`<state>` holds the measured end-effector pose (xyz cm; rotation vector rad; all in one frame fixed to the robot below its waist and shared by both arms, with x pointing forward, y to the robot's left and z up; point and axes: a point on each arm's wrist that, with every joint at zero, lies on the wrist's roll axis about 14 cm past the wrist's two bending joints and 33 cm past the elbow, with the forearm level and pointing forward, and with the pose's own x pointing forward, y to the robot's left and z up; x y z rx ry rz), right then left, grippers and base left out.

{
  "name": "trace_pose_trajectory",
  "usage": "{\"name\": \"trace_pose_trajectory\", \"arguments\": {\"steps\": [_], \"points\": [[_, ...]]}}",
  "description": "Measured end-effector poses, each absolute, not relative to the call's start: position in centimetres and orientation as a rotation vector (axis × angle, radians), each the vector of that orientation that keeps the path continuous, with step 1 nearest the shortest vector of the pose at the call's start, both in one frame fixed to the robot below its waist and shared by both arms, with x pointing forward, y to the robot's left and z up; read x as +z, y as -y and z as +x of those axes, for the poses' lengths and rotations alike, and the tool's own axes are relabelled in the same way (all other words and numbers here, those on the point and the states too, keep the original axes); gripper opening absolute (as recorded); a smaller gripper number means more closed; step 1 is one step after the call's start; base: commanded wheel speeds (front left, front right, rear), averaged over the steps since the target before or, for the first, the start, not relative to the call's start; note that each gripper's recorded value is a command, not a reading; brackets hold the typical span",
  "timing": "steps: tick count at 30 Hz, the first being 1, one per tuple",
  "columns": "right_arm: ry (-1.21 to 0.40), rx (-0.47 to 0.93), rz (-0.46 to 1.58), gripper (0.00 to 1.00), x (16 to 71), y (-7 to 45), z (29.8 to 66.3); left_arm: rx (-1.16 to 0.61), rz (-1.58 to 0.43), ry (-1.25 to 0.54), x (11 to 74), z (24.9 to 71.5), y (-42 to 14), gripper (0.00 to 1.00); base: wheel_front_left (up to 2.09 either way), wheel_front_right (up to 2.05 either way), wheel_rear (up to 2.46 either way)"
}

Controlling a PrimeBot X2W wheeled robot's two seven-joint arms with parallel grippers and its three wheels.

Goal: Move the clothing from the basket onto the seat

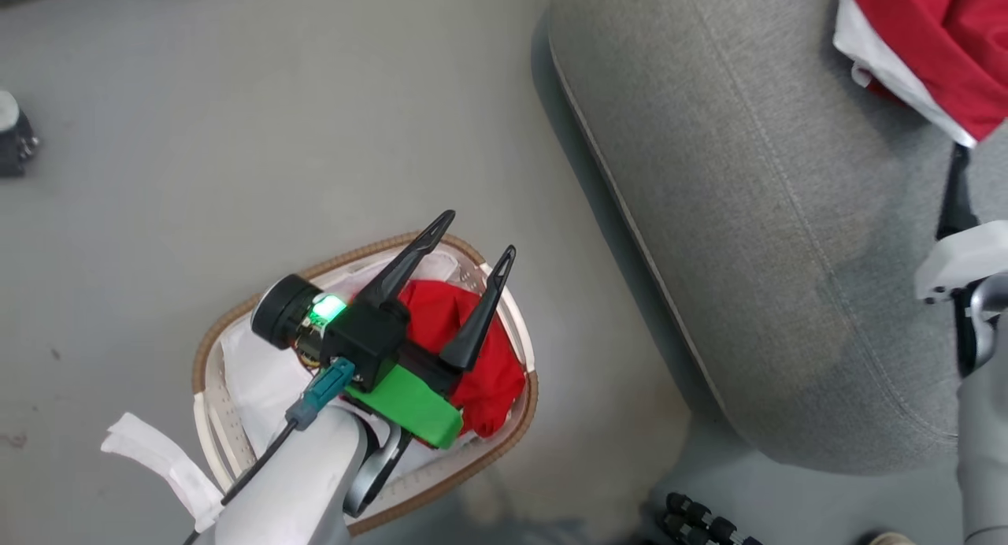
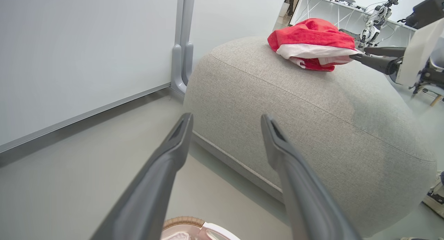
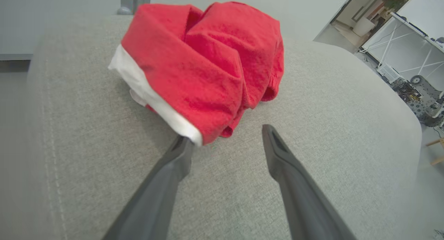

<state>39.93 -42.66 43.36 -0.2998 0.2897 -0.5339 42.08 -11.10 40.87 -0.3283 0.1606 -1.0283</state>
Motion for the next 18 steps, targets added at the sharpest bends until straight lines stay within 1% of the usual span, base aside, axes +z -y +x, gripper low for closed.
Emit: {"name": "trace_pose_trajectory", "arguments": {"steps": [5,9,15,18], "points": [[-0.17,-0.448,-0.256,1.0,45.9,39.2,41.1,-0.976,-0.325,-0.141,42.5,42.0,10.3,1.0,0.0,0.0,0.0],[-0.091,-0.344,-0.204,1.0,47.3,35.4,42.9,-0.894,-0.312,-0.121,43.5,42.8,8.6,1.0,0.0,0.0,0.0],[-0.02,-0.165,-0.124,1.0,48.4,28.9,45.7,-0.707,-0.283,-0.109,44.0,44.1,3.6,1.0,0.0,0.0,0.0],[0.001,-0.092,-0.095,1.0,48.8,26.0,46.4,-0.626,-0.265,-0.107,44.2,44.2,1.1,1.0,0.0,0.0,0.0]]}}
